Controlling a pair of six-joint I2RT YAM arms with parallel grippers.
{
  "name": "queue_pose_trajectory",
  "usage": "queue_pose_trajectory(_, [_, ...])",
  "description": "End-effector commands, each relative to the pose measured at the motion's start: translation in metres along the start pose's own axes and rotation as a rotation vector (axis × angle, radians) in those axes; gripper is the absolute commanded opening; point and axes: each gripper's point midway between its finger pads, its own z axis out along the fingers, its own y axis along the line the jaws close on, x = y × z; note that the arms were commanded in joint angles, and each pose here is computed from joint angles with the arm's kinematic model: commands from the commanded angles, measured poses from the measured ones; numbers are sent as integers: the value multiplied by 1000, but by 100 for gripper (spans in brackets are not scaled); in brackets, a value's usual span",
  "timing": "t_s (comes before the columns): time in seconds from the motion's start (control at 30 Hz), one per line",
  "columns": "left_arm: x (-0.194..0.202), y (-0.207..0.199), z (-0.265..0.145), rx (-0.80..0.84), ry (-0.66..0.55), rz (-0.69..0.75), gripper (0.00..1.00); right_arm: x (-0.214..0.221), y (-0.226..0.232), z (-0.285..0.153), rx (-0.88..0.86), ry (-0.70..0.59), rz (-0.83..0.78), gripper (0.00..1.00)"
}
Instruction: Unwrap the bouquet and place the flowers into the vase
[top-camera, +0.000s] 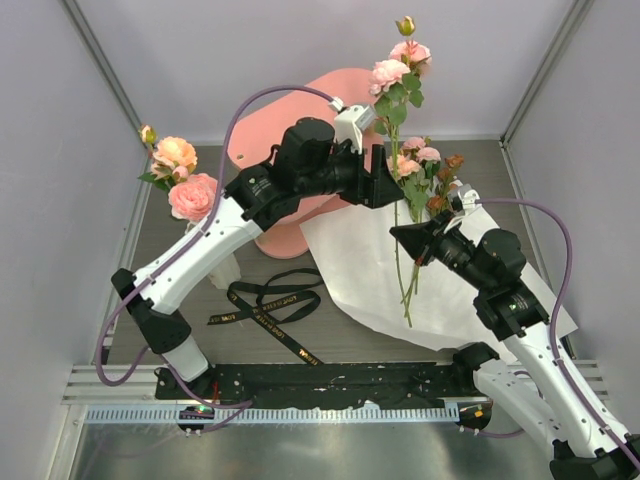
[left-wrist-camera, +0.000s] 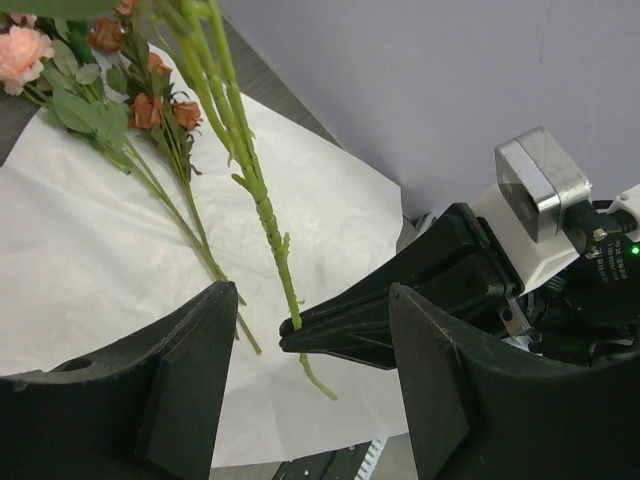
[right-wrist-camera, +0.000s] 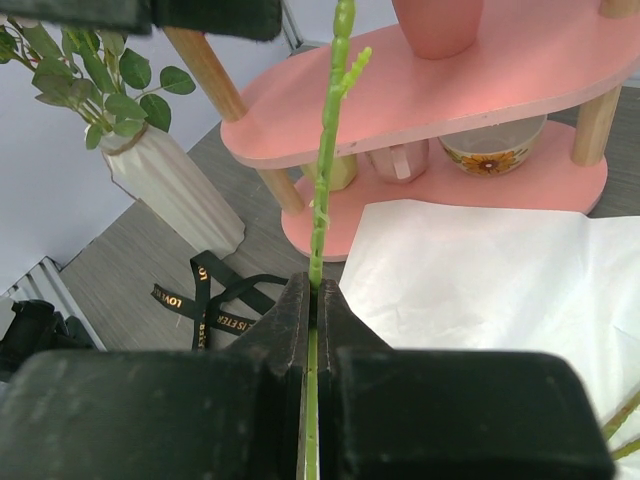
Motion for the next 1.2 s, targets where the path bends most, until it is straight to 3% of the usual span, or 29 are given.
queue_pose_trajectory(0.0, [-26,-7,-18,-7,-88,42,65,-34,14,-3,-38,-105,-59,1])
queue_pose_trajectory(0.53, [-39,5,15,-33,-62,-9,45,-32,23,-9,-62,-101,-72,1])
queue_pose_trajectory(0.63, [-39,-1,16,1,-62,-9,32,-30,24,-8,-68,-90,-70,1])
queue_pose_trajectory(0.67, [-40,-3,16,10,-67,-2,21,-29,23,-7,-65,-87,-69,1])
queue_pose_trajectory(0.77, [-44,-6,10,27,-91,41,0,-28,22,-8,-55,-87,-73,1])
queue_pose_trajectory(0.87, [-51,-13,-8,51,-148,95,0,-30,16,-10,-13,-96,-71,17])
queue_pose_trajectory(0.9, [-53,-15,-13,57,-165,129,0,-32,6,-10,42,-108,-66,30])
queue_pose_trajectory(0.97, [-58,-18,-37,51,-218,174,0,-36,-3,-17,109,-130,-60,41])
queue_pose_trajectory(1.07, [-65,-9,-75,-44,-272,259,0,-54,-27,-34,271,-219,-41,63])
queue_pose_trajectory(1.17, [-71,8,-117,-193,-318,327,0,-64,-37,-50,352,-290,-33,69])
